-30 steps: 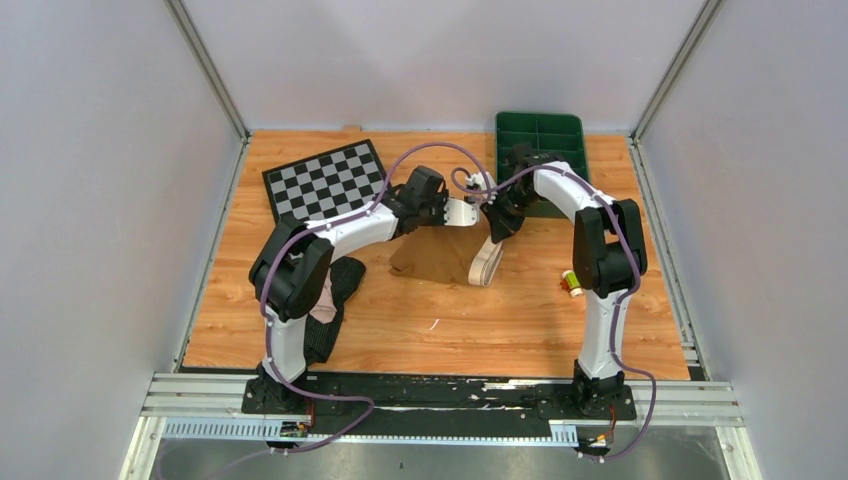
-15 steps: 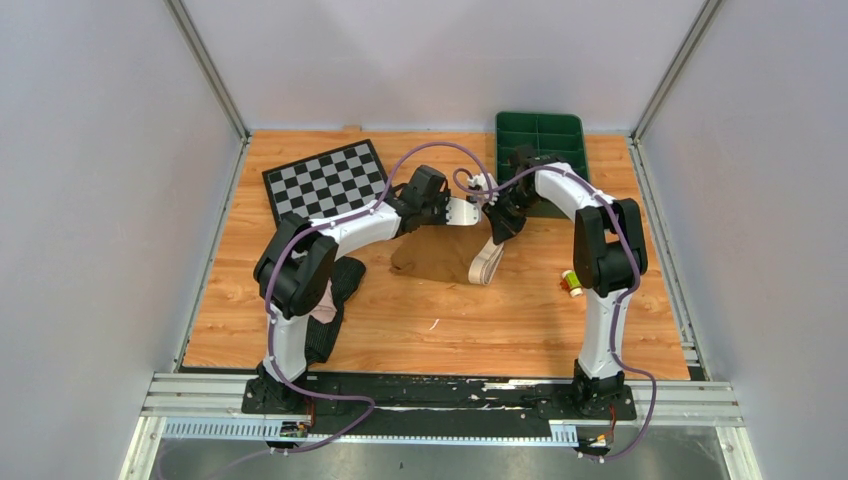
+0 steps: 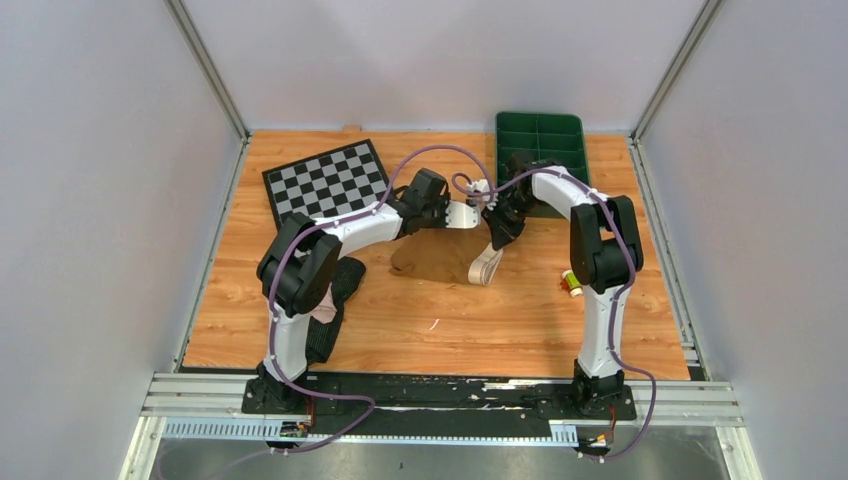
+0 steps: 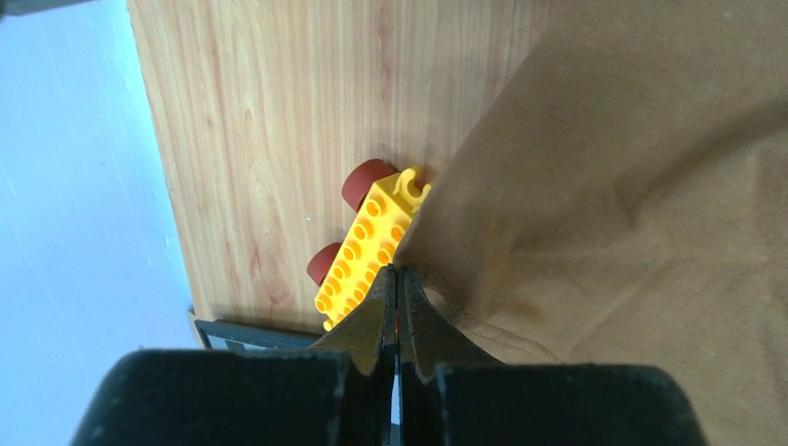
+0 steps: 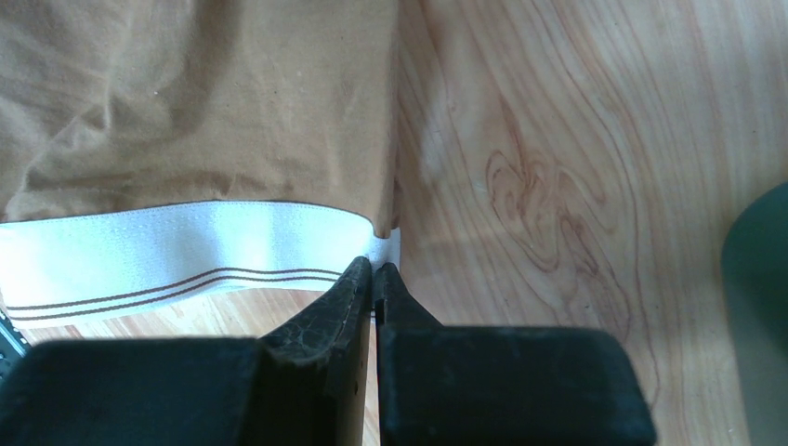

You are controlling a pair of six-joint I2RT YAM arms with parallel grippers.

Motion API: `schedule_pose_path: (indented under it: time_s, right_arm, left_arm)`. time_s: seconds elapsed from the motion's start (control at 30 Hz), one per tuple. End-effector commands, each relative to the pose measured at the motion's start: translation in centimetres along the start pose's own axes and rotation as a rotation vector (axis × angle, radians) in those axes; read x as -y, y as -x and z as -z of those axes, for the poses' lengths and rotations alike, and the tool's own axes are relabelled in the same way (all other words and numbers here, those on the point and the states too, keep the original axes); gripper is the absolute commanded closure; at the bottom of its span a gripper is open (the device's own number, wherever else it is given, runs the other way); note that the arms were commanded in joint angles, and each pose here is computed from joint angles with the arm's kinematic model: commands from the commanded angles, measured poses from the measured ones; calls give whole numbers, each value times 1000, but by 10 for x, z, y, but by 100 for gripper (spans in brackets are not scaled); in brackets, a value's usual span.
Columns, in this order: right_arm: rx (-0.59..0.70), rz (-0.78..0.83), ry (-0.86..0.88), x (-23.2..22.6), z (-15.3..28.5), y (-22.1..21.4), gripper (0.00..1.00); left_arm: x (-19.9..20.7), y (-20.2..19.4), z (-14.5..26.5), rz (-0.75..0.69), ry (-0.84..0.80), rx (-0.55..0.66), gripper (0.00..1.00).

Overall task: Roll the underwear
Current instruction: Fold the underwear at the center of the board.

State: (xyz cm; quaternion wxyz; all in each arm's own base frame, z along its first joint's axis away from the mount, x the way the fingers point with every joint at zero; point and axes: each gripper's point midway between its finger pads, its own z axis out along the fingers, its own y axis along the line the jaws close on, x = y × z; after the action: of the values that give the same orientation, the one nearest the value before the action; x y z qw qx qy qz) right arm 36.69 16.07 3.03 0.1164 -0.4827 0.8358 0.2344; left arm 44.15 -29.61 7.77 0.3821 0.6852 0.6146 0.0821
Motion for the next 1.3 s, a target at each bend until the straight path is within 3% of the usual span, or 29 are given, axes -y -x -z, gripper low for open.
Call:
schedule_pose_path:
  time_s: [0.0, 0.2, 0.43, 0.63, 0.73, 0.83, 1.0, 1.13, 1.27]
  right_arm:
    - [15, 7, 18, -1, -8, 2, 96]
    - [5, 2, 20, 1, -12, -2, 96]
    - [-18, 0, 13, 1, -20, -14, 96]
    - [-33, -7, 1, 3, -25, -21, 96]
    - [-48, -9, -6, 6, -29, -27, 96]
    - [-58, -11, -9, 7, -31, -30, 96]
    - [-63, -15, -14, 9, -35, -32, 95]
    - [-59, -31, -11, 11, -38, -31, 95]
    - [-53, -32, -11, 11, -37, -28, 95]
  left_arm:
    - [-4, -7, -2, 8, 27, -10, 100]
    - [3, -11, -2, 14, 18, -21, 100]
    - [0, -14, 14, 25, 35, -28, 89]
    - [-8, -15, 44, 59, 86, -31, 68]
    - [-11, -11, 64, 97, 102, -11, 64]
    - [-5, 12, 88, 177, 33, 99, 62]
    - [40, 87, 118, 336, -273, 370, 58]
    - [66, 123, 111, 410, -349, 415, 62]
    - [88, 134, 91, 430, -365, 417, 65]
